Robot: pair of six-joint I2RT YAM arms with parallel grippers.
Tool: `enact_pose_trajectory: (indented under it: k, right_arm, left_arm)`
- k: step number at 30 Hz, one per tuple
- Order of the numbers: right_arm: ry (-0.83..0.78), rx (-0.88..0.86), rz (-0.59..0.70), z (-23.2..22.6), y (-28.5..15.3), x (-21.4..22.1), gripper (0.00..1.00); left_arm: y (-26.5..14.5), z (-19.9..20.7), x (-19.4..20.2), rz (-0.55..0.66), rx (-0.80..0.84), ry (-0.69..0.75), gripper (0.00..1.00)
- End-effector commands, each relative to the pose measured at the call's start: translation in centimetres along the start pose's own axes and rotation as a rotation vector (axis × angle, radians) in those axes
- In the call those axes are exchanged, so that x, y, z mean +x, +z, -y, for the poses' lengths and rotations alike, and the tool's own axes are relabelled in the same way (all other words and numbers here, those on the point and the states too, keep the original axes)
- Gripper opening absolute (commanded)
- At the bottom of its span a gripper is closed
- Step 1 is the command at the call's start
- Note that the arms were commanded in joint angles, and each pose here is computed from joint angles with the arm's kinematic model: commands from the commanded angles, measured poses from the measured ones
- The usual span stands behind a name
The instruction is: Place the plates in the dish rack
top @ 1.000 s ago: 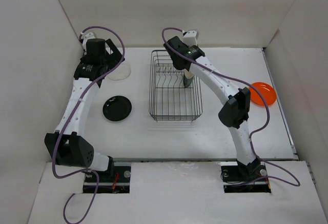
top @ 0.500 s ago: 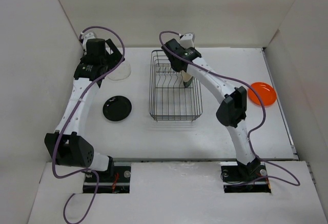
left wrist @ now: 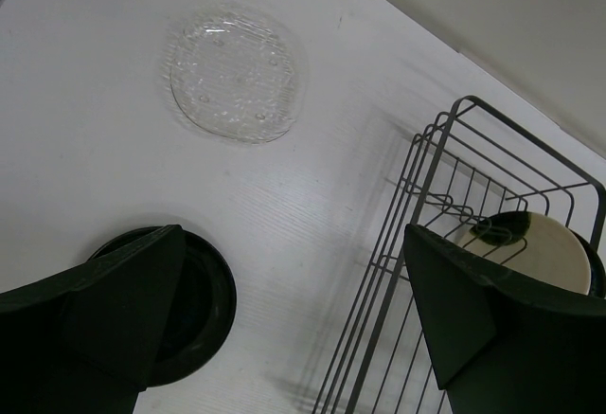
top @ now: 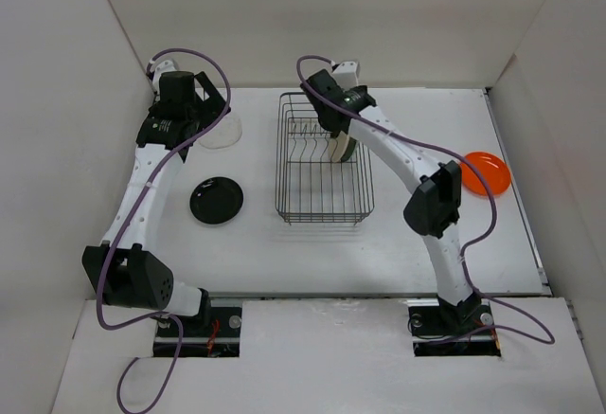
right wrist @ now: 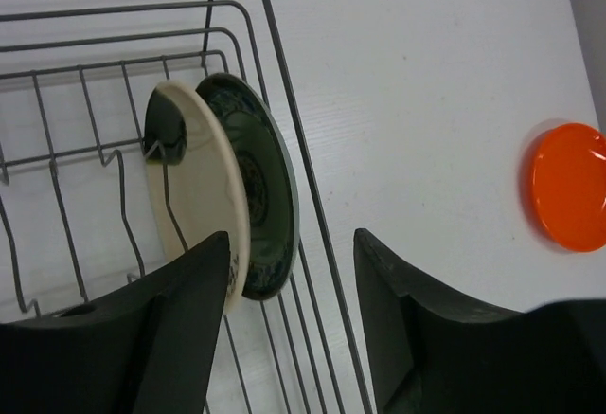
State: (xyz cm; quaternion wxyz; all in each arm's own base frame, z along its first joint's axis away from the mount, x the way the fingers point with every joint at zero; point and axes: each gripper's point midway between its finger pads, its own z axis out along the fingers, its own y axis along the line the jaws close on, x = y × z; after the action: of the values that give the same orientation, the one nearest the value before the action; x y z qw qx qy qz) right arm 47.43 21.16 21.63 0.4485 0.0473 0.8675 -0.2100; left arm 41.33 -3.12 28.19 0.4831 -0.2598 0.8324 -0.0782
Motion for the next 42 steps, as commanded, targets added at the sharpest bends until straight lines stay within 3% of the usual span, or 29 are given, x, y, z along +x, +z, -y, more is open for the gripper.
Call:
enact_pose_trajectory:
  k: [1, 4, 6, 7, 9, 14, 17, 22, 28, 36, 42]
  right_arm:
    - [0.225, -0.106, 0.081, 4.8, -4.6, -5.6, 0.61]
    - [0.352, -0.181, 0.089, 10.0, -4.3, -5.3, 0.73]
    - [0.471, -0.274, 0.036, 14.3, -1.1, -3.7, 0.74]
    - [0.5, -0.287, -0.015, 15.4, 1.8, 0.3, 0.74]
    - [0.653, -0.331, -0.011, 21.8, 3.1, 2.6, 0.74]
    - [0.778, -0.163, -0.101, 27.9, 4.5, 12.5, 0.82]
    - [0.841, -0.123, -0.121, 30.8, 4.8, 15.3, 0.84]
    - [0.999, -0.148, -0.181, 31.6, 6.3, 19.6, 0.84]
    - [1.149, -0.108, -0.149, 32.1, 8.4, 20.5, 0.84]
    - [1.141, 0.047, -0.245, 33.6, 11.8, 23.8, 0.82]
    - [1.115, 0.108, -0.213, 35.2, 12.7, 23.2, 0.81]
  left_arm:
    - [-1.0, 1.0, -1.8, 0.045, 0.034, -0.002, 1.0]
    - [-1.0, 1.0, -1.8, 0.045, 0.034, -0.002, 1.0]
    - [-1.0, 1.3, -1.9, 0.046, 0.049, -0.004, 1.0]
    - [-1.0, 1.5, -1.8, 0.04, 0.057, -0.003, 1.0]
    - [-1.0, 2.7, -1.6, 0.029, 0.124, 0.003, 1.0]
    - [-0.9, 4.7, -0.3, -0.032, 0.245, 0.017, 1.0]
    - [-0.1, 4.6, 0.3, -0.051, 0.233, 0.01, 1.0]
    - [-0.3, 4.9, 0.5, -0.066, 0.255, 0.011, 1.0]
    - [-1.4, 4.2, -0.8, -0.005, 0.229, 0.025, 1.0]
    - [-2.3, 4.8, -1.2, 0.009, 0.264, 0.032, 1.0]
    - [-2.0, 5.3, -0.3, -0.03, 0.302, 0.037, 1.0]
